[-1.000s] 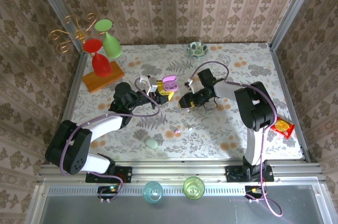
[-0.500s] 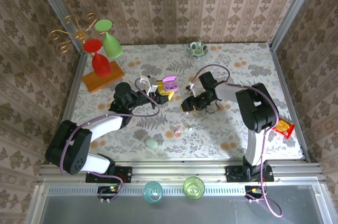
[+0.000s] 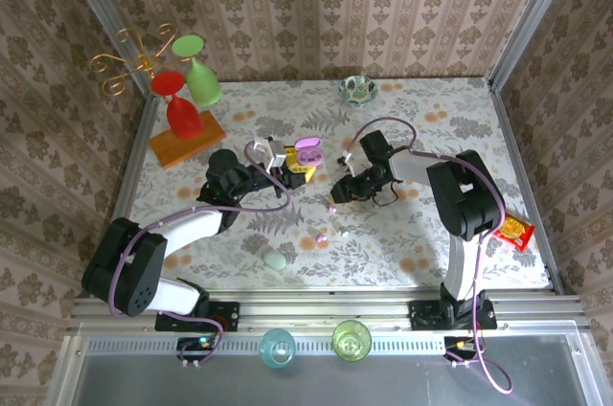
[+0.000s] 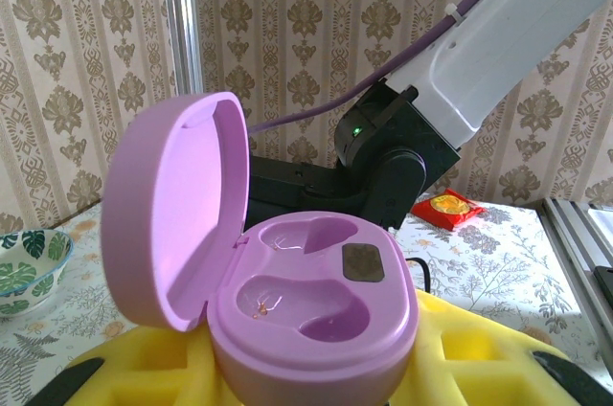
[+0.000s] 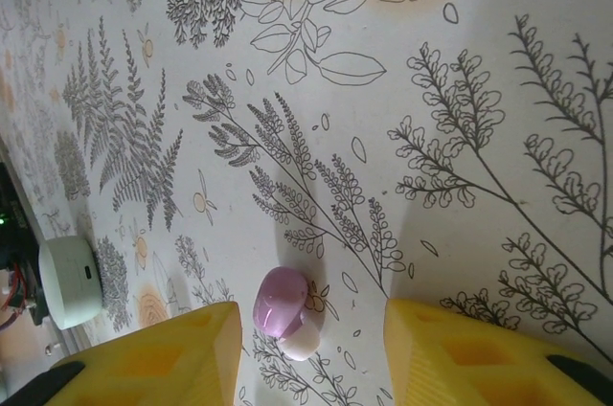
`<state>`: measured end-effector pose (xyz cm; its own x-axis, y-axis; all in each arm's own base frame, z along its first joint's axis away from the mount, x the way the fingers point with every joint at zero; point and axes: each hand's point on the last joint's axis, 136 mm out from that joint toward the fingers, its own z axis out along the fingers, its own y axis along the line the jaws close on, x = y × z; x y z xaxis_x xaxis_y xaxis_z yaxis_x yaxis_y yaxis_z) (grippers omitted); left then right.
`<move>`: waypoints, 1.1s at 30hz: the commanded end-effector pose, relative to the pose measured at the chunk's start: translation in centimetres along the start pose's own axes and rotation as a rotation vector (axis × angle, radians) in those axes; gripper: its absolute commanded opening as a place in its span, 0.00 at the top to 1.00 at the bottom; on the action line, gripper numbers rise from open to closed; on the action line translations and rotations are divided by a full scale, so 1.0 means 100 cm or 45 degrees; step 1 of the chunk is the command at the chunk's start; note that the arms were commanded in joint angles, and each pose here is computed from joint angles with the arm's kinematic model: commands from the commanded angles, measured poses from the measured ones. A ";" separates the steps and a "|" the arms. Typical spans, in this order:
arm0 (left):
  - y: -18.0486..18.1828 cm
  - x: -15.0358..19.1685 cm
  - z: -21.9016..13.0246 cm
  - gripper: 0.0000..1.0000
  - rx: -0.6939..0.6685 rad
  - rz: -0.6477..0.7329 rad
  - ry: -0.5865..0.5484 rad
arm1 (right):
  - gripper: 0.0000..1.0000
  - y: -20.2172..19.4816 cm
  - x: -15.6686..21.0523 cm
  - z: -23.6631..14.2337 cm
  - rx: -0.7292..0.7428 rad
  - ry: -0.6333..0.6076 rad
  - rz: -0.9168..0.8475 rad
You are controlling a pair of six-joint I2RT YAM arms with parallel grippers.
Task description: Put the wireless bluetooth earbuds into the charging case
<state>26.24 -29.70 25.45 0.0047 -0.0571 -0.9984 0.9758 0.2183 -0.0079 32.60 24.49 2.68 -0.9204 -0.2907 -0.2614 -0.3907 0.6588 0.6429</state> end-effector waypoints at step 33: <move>0.084 -0.015 -0.066 0.81 -0.497 0.127 -0.031 | 0.63 0.035 -0.002 -0.016 1.233 -0.051 -0.175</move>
<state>33.09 -21.95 25.54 0.0537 -0.0473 -0.9974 0.8282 0.5602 0.0180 31.12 27.16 5.57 -0.8589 -0.3882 -0.3340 -0.3656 0.9215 -0.1309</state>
